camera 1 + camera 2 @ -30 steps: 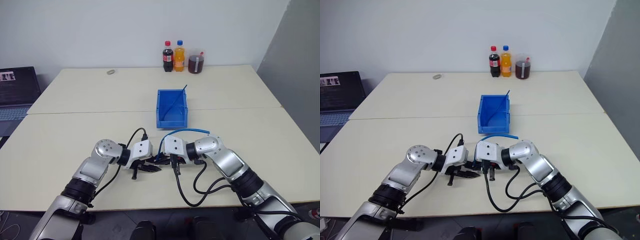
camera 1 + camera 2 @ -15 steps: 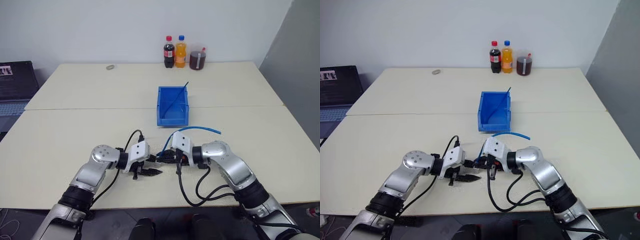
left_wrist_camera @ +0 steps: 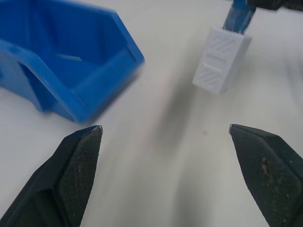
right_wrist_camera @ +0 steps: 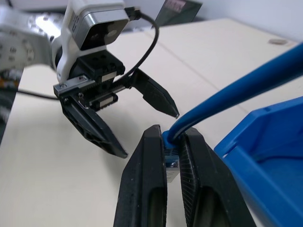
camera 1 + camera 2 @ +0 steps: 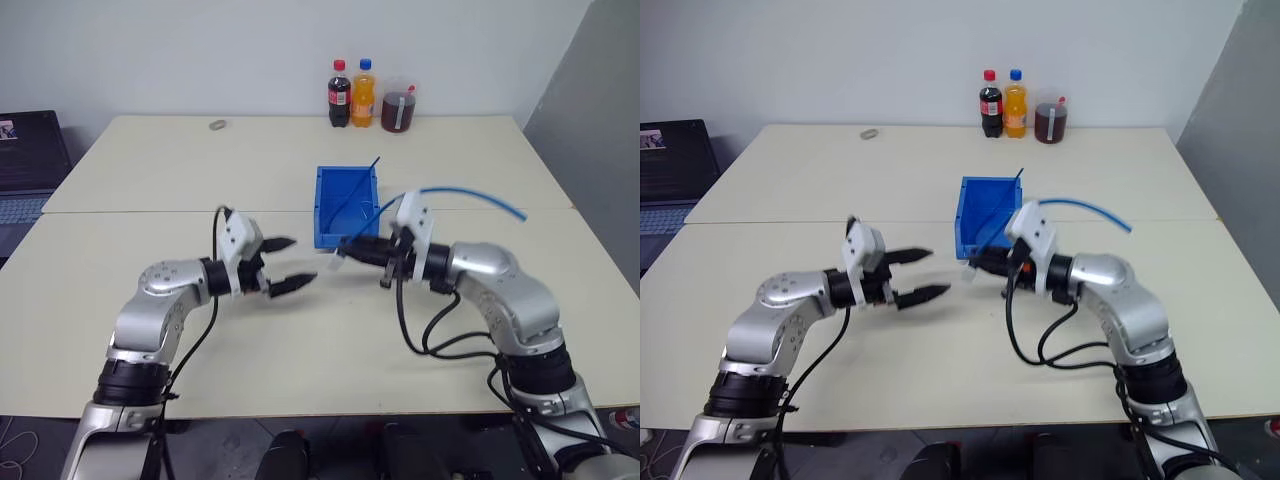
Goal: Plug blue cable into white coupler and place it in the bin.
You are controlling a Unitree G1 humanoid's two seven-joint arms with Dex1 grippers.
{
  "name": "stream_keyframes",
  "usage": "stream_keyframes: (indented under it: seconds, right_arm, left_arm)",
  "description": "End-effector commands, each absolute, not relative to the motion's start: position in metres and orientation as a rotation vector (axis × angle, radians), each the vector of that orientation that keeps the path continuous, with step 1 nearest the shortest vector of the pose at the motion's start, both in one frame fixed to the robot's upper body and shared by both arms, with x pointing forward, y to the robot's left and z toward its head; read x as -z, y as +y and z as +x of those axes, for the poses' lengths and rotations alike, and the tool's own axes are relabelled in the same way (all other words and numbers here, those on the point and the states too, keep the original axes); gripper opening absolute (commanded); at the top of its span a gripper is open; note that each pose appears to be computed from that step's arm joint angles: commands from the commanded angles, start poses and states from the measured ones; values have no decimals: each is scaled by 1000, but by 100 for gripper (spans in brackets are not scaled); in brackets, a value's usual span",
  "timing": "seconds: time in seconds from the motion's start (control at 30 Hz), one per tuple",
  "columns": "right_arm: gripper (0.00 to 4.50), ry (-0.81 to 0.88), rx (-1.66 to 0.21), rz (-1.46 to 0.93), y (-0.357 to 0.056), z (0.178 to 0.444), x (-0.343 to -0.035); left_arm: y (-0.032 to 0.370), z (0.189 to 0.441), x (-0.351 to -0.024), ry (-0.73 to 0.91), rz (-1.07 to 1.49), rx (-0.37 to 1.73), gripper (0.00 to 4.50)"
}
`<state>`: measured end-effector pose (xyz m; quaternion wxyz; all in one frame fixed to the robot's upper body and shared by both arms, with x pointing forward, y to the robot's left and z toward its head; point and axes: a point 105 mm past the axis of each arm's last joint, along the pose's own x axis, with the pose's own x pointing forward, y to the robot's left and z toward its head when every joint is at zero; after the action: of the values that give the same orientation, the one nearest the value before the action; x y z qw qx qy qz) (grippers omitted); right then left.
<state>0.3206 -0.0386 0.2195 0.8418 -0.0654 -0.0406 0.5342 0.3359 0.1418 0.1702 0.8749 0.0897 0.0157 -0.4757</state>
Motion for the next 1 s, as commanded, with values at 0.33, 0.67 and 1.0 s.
stream_keyframes:
  seconds: [0.33, 0.67, 1.0]
  right_arm:
    - [80, 58, -912, -153, -25, 431, -233]
    - [303, 215, -1002, -462, -69, 437, -227]
    - [447, 218, -1088, -559, -139, 396, -235]
  left_arm:
    - [145, 361, -200, -46, 259, 873, 450]
    - [156, 366, -199, -23, 290, 823, 450]
    - [198, 374, -201, 25, 350, 682, 450]
